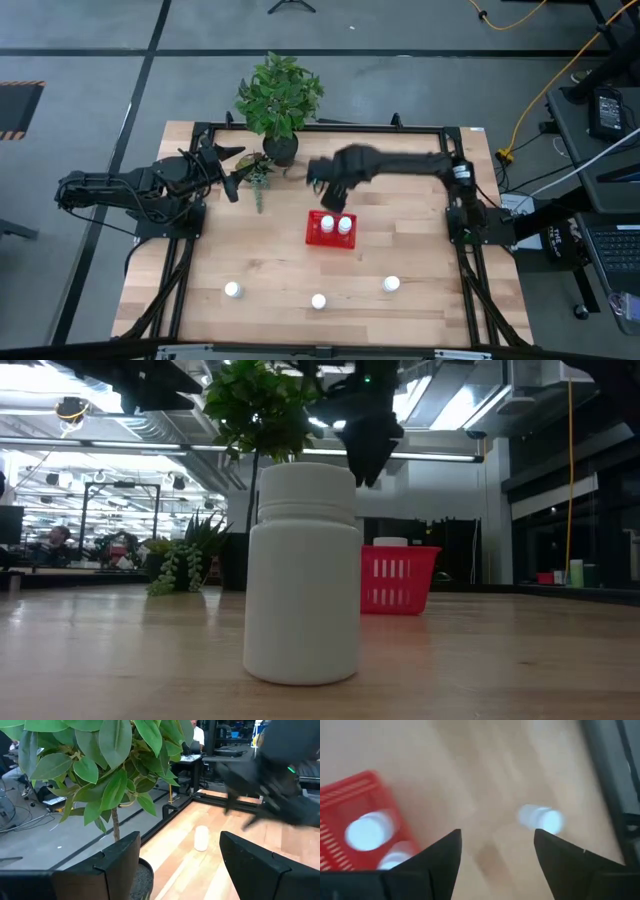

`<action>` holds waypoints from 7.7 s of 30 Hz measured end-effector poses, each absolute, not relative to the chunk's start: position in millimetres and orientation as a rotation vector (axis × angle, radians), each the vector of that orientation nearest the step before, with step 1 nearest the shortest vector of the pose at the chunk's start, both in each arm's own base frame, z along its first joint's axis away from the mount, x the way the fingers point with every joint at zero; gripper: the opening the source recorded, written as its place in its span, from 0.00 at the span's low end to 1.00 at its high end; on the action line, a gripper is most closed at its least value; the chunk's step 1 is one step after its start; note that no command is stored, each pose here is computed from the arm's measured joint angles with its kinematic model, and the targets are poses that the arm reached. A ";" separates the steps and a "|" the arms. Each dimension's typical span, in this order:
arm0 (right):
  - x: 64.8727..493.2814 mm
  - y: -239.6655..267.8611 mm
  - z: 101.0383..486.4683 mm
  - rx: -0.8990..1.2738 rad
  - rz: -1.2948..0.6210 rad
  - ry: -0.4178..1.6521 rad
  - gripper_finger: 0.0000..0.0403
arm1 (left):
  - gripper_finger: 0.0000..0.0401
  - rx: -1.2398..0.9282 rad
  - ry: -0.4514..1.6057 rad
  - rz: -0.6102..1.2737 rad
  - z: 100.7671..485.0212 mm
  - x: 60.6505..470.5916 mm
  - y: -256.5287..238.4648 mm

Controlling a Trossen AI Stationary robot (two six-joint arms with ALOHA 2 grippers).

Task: Pick and place pill bottles into a basket
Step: Put the white medicine bottle into the red basket

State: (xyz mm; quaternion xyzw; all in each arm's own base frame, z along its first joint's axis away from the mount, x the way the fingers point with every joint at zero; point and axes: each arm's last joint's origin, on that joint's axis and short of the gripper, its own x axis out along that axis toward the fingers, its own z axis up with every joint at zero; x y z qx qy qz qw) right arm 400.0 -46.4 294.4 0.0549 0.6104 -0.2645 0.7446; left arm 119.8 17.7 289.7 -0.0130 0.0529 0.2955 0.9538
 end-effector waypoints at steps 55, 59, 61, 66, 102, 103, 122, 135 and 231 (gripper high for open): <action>331.0 -178.4 190.6 0.388 -0.461 1.340 0.89 | 0.67 -0.085 0.088 0.630 289.6 119.8 18.3; 331.3 -177.7 190.1 0.398 -0.432 1.340 0.82 | 0.67 -0.084 0.080 0.657 290.2 119.4 19.0; 331.3 -177.4 190.1 0.403 -0.422 1.340 0.78 | 0.67 -0.084 0.078 0.666 290.4 119.2 19.2; 330.4 -176.8 189.9 0.404 -0.417 1.351 0.68 | 0.67 -0.084 0.078 0.668 290.4 119.2 19.3; 319.7 -86.3 272.0 0.375 -0.319 1.227 0.38 | 0.67 -0.071 0.090 0.668 289.5 119.2 19.2; 319.4 -78.9 277.9 0.359 -0.299 1.203 0.38 | 0.67 -0.071 0.090 0.667 289.4 119.2 19.2; 409.0 1.1 301.9 0.215 -0.030 0.924 0.38 | 0.67 -0.003 0.116 0.653 289.2 119.9 19.0; 430.0 -1.4 277.1 0.121 -0.067 1.133 0.38 | 0.67 -0.003 0.117 0.653 289.1 119.9 19.0; 446.2 -1.8 246.9 0.153 -0.165 1.303 0.64 | 0.67 0.018 0.123 0.651 289.2 119.9 19.0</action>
